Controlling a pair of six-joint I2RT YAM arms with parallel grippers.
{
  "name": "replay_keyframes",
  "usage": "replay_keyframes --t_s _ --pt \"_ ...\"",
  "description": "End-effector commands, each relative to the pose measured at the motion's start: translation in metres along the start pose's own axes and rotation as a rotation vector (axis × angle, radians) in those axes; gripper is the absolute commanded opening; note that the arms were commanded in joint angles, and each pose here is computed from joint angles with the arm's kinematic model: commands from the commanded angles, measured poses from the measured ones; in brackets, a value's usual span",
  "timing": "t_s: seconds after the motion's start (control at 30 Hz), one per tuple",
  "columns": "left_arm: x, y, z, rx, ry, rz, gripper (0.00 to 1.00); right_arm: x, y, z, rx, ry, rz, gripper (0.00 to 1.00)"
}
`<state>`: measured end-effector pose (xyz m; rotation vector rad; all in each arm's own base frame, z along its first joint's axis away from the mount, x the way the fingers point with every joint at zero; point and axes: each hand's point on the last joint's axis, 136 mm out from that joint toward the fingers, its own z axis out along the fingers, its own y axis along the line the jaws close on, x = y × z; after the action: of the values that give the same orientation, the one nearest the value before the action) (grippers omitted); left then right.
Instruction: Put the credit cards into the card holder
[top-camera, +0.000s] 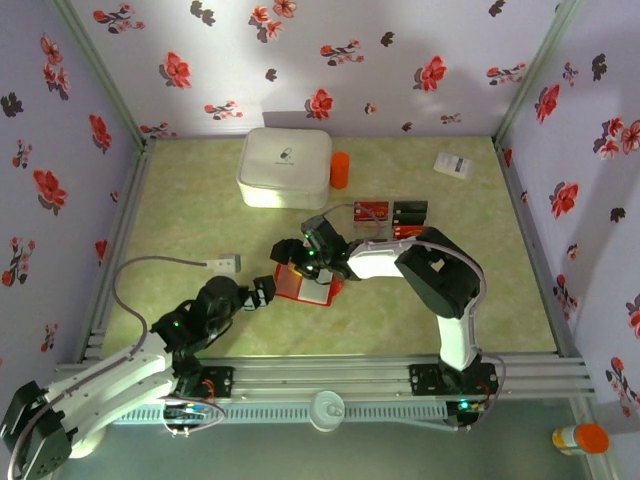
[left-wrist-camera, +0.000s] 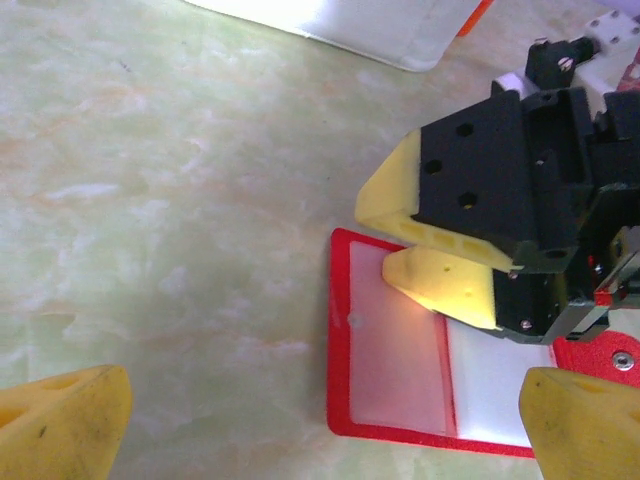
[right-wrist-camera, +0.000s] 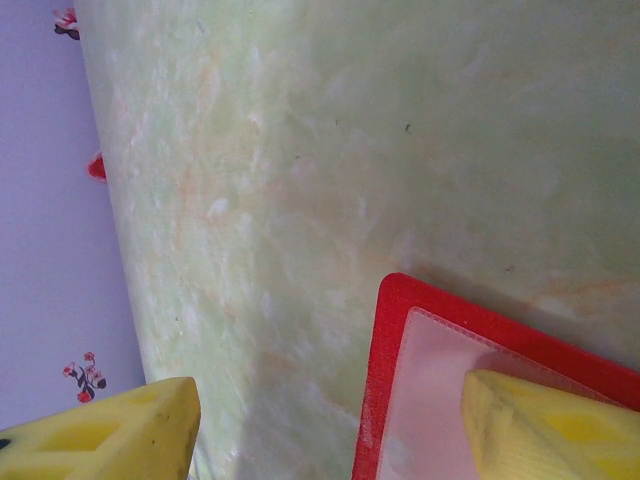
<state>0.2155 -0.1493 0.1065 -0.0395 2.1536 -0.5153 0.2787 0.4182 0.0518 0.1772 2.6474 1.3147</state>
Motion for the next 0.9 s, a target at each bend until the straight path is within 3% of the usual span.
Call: replay_keyframes --t_s 0.0,0.47,0.7,0.87 --pt "-0.006 0.005 -0.005 -0.037 0.000 -0.023 1.00 0.004 0.007 0.005 -0.024 0.033 -0.020 0.70" --pt "-0.004 0.006 -0.003 -0.080 0.042 -0.101 1.00 0.024 0.006 -0.011 -0.078 0.219 -0.095 0.70" --pt "-0.012 0.000 0.001 -0.088 0.041 -0.094 1.00 0.012 0.030 -0.028 -0.137 0.196 -0.108 0.69" --pt "-0.020 -0.004 0.006 -0.095 0.028 -0.089 1.00 -0.002 0.026 -0.044 -0.116 0.159 -0.103 0.68"
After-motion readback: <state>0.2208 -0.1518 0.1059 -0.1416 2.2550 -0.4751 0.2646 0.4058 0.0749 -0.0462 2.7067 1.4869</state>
